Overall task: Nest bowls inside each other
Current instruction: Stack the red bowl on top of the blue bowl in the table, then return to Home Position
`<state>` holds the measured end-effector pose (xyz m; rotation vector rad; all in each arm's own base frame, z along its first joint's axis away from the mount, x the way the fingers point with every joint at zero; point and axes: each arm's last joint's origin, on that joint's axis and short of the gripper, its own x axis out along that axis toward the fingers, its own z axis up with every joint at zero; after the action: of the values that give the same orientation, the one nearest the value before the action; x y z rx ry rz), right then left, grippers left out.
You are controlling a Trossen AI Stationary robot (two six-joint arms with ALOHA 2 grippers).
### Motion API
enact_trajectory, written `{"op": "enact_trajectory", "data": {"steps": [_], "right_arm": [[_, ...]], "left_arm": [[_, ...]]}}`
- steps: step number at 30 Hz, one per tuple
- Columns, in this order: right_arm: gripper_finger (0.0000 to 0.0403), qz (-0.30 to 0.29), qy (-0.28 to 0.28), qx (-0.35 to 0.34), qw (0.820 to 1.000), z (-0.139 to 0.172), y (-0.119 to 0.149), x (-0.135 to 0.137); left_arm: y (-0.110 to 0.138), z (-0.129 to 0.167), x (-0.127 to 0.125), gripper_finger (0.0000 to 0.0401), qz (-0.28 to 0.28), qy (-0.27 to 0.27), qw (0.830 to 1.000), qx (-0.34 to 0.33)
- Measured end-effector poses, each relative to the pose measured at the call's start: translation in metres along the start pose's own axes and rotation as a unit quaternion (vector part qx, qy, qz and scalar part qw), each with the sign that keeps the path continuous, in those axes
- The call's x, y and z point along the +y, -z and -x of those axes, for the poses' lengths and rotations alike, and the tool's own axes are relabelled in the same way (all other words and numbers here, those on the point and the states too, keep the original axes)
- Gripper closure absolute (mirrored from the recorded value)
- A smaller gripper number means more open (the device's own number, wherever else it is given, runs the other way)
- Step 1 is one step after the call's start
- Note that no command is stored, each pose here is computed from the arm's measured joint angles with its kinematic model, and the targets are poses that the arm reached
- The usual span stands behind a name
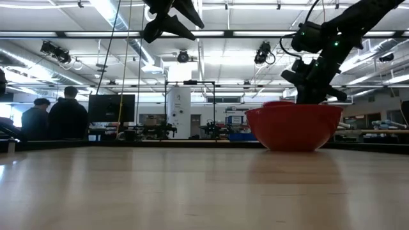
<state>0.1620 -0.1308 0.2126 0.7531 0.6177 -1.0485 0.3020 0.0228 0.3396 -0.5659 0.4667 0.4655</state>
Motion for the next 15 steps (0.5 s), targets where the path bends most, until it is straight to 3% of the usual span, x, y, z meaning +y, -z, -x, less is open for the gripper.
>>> {"op": "enact_trajectory", "data": {"steps": [8, 15], "right_arm": [[0.0297, -0.033, 0.000, 0.010, 0.999, -0.002, -0.007, -0.013], [0.0263, -0.042, -0.042, 0.018, 0.998, 0.004, -0.010, -0.015]], "left_arm": [[-0.001, 0.000, 0.001, 0.0239, 0.005, -0.002, 1.000, 0.000], [-0.001, 0.000, 0.001, 0.0239, 0.011, -0.003, 1.000, 0.000]]}}
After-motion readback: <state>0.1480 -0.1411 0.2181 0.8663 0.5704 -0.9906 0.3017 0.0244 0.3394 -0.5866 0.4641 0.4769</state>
